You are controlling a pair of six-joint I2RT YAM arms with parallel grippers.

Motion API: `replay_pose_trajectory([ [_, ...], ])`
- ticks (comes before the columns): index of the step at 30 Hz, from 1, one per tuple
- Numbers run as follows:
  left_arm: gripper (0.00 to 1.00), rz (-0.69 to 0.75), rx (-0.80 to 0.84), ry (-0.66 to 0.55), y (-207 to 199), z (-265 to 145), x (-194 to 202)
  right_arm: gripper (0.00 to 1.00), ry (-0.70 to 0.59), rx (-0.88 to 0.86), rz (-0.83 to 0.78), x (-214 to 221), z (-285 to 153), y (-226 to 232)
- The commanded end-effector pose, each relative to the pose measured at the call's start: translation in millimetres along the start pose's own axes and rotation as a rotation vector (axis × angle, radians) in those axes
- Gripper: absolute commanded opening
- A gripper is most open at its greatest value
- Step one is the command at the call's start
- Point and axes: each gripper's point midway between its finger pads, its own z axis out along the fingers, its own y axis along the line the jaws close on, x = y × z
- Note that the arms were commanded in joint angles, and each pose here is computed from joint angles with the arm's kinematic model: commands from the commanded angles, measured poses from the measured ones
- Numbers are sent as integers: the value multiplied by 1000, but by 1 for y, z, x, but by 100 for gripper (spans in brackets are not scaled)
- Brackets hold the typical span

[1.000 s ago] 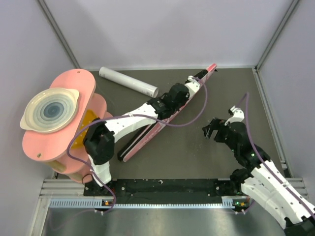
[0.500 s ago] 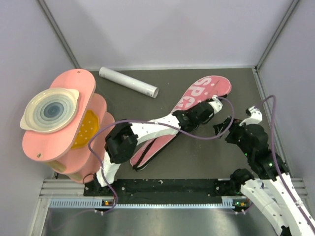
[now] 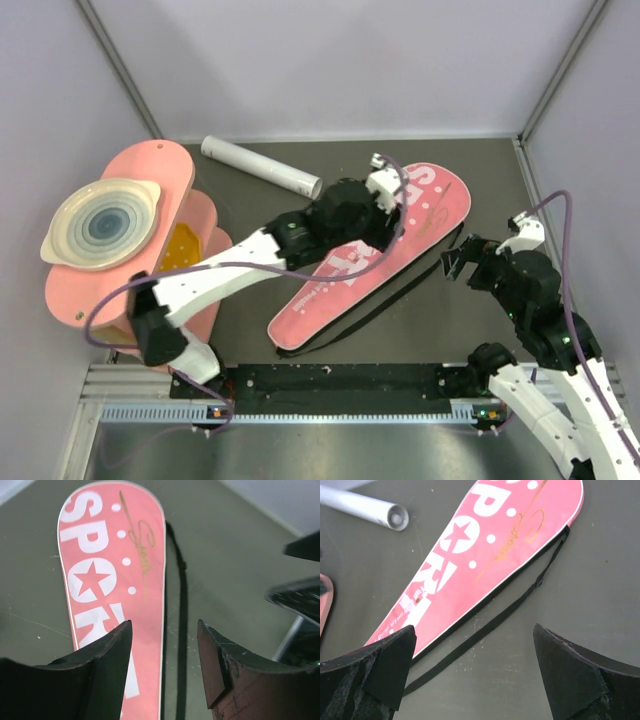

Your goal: Pack up the badminton gear

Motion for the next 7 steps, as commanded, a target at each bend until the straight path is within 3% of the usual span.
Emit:
replay_pose_trajectory([
  [1, 60, -85, 135, -184, -18, -71, -38, 99, -115, -77, -45, -35, -27, 12],
  [3, 61, -90, 176, -232, -22, -95, -45, 99, -171, -126, -41, -45, -39, 18],
  [7, 68, -90, 222, -440, -19, -173, -65, 99, -327, -192, -42, -66, -68, 21],
])
